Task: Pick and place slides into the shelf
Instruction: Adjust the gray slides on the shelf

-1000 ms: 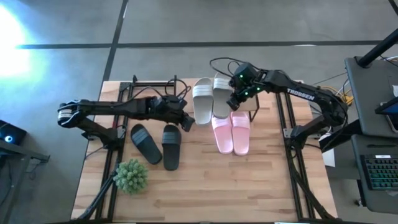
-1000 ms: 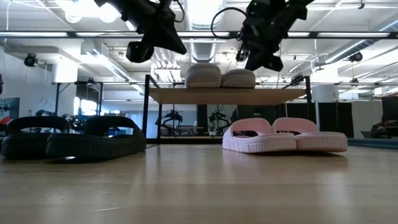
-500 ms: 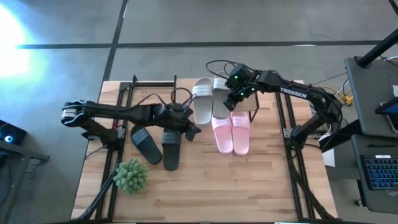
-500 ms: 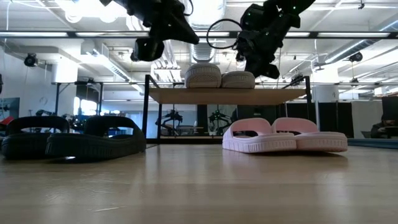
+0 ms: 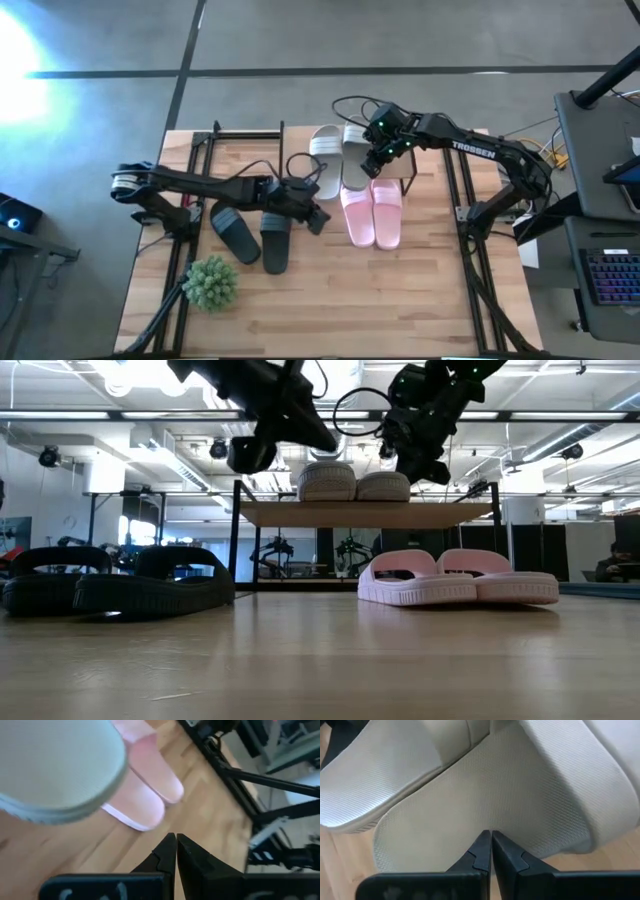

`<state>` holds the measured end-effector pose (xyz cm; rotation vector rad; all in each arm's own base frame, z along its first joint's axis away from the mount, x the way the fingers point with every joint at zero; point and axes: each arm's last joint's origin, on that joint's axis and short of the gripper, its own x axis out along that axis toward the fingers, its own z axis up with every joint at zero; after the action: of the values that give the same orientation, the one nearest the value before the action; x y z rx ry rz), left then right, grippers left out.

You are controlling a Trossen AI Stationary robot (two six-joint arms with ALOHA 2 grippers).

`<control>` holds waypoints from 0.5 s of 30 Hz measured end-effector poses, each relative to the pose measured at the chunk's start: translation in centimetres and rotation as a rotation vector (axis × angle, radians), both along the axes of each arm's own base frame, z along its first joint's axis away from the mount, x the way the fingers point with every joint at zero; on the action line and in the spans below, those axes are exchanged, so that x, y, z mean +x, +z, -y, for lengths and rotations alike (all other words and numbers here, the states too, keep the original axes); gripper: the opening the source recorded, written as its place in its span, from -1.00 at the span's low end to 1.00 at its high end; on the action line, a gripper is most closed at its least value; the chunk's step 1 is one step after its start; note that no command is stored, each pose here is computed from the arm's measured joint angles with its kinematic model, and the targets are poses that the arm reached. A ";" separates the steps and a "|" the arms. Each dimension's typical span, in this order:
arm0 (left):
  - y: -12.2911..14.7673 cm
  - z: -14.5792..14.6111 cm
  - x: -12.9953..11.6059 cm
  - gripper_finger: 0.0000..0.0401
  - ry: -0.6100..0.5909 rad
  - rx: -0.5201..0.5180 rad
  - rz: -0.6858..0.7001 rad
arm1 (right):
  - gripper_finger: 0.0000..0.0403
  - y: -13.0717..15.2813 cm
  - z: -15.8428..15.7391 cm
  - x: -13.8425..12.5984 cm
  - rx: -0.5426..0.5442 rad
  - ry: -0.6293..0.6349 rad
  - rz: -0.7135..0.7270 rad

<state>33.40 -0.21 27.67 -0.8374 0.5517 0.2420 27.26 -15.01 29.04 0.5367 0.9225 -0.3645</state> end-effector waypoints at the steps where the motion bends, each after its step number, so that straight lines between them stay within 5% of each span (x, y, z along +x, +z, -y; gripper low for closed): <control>1: -0.2 -0.1 0.1 -1.00 0.010 0.009 -0.005 | -0.96 0.0 0.0 0.0 -0.004 -0.003 -0.003; 15: -0.7 -2.4 0.5 -1.00 0.194 0.138 -0.023 | -0.96 0.0 0.0 -0.1 -0.006 -0.007 -0.012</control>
<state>33.87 2.20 27.01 -0.7550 0.4698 0.4632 27.18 -15.01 29.01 0.5327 0.9313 -0.3774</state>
